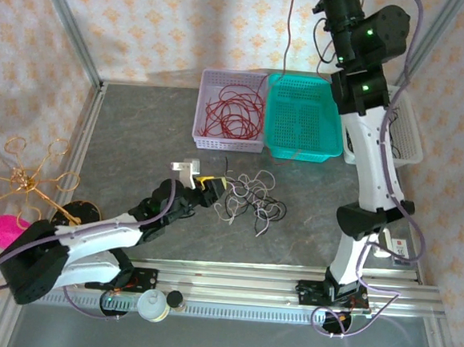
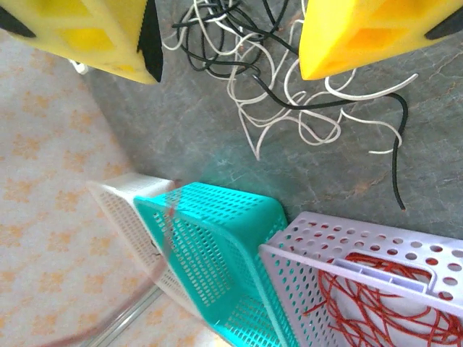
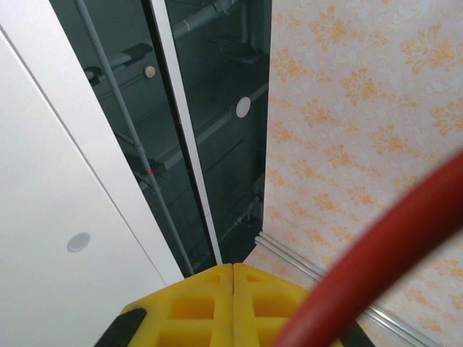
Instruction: Untangle the cables
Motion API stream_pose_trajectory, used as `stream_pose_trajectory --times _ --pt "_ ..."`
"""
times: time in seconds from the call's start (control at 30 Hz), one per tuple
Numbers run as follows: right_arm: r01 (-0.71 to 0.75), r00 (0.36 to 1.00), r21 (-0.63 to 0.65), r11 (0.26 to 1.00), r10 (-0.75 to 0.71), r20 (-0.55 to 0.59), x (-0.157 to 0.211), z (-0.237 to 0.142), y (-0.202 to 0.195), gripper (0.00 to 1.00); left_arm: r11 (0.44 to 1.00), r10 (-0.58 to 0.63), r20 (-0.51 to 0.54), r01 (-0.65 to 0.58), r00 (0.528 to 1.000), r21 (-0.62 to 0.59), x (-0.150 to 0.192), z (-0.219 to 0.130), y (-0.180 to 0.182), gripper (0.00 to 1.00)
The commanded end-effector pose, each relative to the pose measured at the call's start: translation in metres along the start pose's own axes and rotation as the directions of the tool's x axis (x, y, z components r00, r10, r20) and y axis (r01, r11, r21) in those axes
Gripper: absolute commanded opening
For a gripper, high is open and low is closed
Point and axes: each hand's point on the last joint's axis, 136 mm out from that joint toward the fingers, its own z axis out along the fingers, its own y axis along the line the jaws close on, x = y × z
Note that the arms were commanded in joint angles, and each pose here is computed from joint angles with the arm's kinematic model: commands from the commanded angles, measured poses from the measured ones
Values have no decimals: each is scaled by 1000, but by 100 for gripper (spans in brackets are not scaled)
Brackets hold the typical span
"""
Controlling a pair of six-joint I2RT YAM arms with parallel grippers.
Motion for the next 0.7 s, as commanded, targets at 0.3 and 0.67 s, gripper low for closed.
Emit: stream_pose_trajectory --times 0.3,0.67 --pt "77 995 -307 949 -55 79 6 19 -9 0 997 -54 -62 50 997 -61 8 -41 10 53" --pt "267 964 -118 956 -263 46 39 40 -110 0 995 -81 -40 78 996 -64 8 -45 15 53"
